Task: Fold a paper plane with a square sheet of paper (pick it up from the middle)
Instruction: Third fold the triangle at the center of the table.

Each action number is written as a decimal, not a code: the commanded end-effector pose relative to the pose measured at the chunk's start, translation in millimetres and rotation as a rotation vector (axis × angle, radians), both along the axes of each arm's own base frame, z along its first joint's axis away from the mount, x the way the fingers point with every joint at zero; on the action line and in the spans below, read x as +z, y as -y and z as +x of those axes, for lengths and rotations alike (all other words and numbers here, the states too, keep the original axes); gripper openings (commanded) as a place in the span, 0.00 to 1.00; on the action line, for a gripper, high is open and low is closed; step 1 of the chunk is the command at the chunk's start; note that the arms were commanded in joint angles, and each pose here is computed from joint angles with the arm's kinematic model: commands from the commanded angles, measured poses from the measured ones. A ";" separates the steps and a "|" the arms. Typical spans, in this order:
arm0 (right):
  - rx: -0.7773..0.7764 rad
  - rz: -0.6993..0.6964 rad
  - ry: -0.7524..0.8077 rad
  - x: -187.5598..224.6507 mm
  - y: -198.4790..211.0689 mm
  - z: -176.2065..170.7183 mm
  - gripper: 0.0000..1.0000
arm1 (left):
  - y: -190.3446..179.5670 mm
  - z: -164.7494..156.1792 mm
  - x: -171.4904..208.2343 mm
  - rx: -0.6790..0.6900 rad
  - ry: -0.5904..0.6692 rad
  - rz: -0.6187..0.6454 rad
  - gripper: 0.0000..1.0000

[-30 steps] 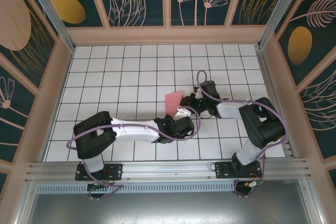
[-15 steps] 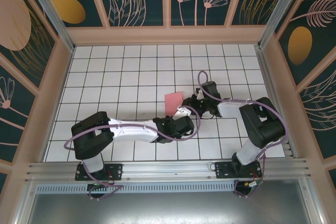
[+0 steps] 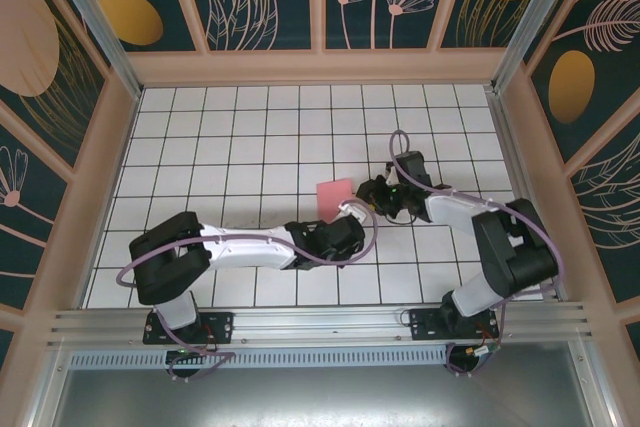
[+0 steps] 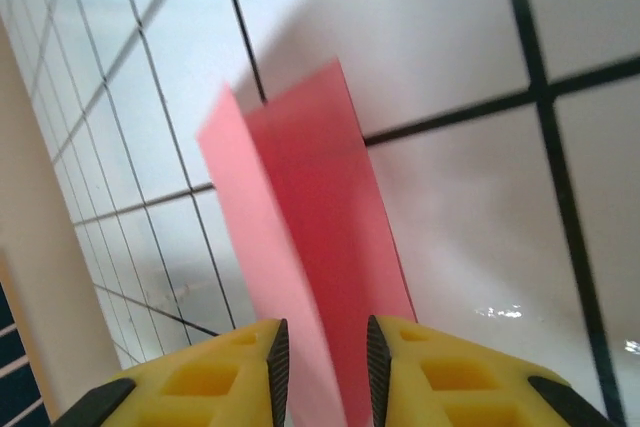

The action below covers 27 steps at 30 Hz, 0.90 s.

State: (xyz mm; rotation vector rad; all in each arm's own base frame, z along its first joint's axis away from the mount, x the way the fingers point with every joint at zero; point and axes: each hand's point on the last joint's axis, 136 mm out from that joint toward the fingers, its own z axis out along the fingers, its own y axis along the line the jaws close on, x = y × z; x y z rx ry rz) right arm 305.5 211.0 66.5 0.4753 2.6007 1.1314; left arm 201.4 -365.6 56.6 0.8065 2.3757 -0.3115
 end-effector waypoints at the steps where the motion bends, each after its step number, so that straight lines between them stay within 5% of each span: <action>1: -0.005 -0.044 0.103 26.1 9.8 9.7 0.30 | 5.6 -3.7 10.5 -0.056 -0.078 -0.116 0.00; 10: 0.159 0.061 0.107 34.3 -34.0 14.4 0.12 | -2.7 0.8 11.2 -0.064 -0.144 -0.178 0.00; 27: 0.246 -0.160 -0.042 -54.3 -39.5 15.4 0.12 | -6.9 3.5 1.2 -0.051 -0.186 -0.167 0.02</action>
